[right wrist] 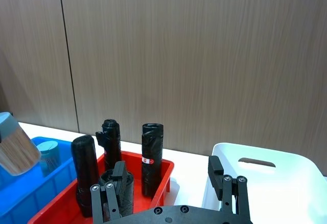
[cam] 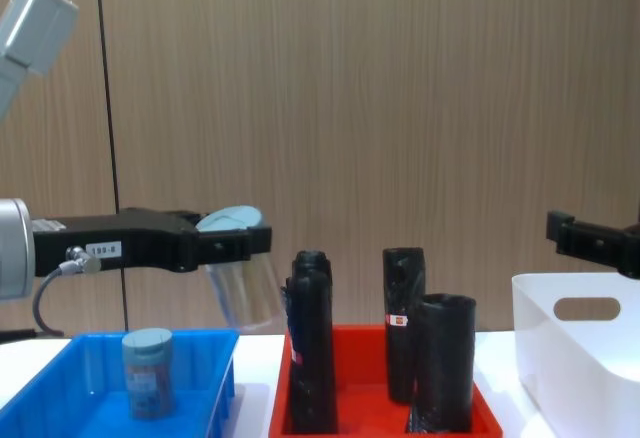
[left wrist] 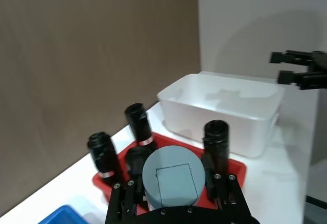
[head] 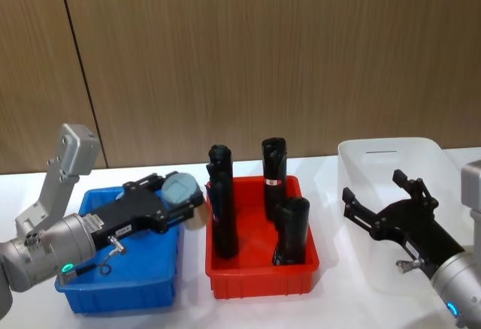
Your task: Pick the cotton swabs from the blue box and place them into the white box.
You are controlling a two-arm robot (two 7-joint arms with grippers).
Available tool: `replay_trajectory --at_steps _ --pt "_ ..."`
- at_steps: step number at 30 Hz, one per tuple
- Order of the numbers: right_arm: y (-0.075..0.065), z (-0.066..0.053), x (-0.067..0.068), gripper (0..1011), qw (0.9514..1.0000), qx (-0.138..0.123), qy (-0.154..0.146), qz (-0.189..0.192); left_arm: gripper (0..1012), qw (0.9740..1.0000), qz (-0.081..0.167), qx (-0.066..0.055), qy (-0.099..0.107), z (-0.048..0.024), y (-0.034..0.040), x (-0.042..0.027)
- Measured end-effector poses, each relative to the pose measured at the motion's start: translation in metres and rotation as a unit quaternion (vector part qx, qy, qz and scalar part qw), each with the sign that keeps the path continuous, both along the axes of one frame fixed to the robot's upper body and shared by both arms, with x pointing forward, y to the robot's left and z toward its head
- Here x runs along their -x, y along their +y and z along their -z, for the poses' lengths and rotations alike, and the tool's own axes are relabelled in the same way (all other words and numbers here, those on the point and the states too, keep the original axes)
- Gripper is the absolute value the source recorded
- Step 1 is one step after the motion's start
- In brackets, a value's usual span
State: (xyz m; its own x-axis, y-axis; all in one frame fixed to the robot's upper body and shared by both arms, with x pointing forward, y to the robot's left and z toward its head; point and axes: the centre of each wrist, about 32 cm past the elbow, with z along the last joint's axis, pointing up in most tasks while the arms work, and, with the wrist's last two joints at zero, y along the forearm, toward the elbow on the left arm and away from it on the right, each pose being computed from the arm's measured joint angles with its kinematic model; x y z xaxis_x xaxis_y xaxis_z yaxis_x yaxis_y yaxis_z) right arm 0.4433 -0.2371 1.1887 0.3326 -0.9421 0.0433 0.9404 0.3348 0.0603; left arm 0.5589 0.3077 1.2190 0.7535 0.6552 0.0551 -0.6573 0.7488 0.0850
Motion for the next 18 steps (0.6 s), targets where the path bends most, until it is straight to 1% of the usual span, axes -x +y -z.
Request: replay_trajectory --at_steps 3,5,6,8,10,11,12,14,16,18 --pt "0.000 0.000 0.000 1002 1.0000 0.000 0.000 0.000 671 0.9995 0.032 0.003 0.000 -0.0008 0.0001 -0.0031" --pt "0.000 0.000 0.000 1002 1.0000 0.000 0.000 0.000 671 0.9991 0.043 0.005 0.001 -0.0009 0.0000 -0.0043" --pt "0.000 0.000 0.000 1002 1.0000 0.000 0.000 0.000 671 0.9983 0.057 0.007 0.001 -0.0010 -0.0001 -0.0056" --pt "0.000 0.000 0.000 1002 1.0000 0.000 0.000 0.000 671 0.9971 0.075 0.009 0.001 -0.0014 -0.0004 -0.0077" --pt "0.000 0.000 0.000 1002 1.0000 0.000 0.000 0.000 671 0.9962 0.087 0.010 0.002 -0.0014 -0.0003 -0.0095" --pt "0.000 0.000 0.000 1002 1.0000 0.000 0.000 0.000 671 0.9951 0.098 0.011 0.002 -0.0013 -0.0001 -0.0109" --pt "0.000 0.000 0.000 1001 1.0000 0.000 0.000 0.000 671 0.9951 0.098 0.011 0.002 -0.0013 -0.0001 -0.0109" --pt "0.000 0.000 0.000 1002 1.0000 0.000 0.000 0.000 672 0.9936 0.112 0.012 0.003 -0.0011 0.0004 -0.0130" --pt "0.000 0.000 0.000 1001 1.0000 0.000 0.000 0.000 671 0.9925 0.121 0.012 0.003 -0.0012 0.0005 -0.0146" --pt "0.000 0.000 0.000 1001 1.0000 0.000 0.000 0.000 671 0.9921 0.125 0.012 0.003 -0.0013 0.0007 -0.0152"
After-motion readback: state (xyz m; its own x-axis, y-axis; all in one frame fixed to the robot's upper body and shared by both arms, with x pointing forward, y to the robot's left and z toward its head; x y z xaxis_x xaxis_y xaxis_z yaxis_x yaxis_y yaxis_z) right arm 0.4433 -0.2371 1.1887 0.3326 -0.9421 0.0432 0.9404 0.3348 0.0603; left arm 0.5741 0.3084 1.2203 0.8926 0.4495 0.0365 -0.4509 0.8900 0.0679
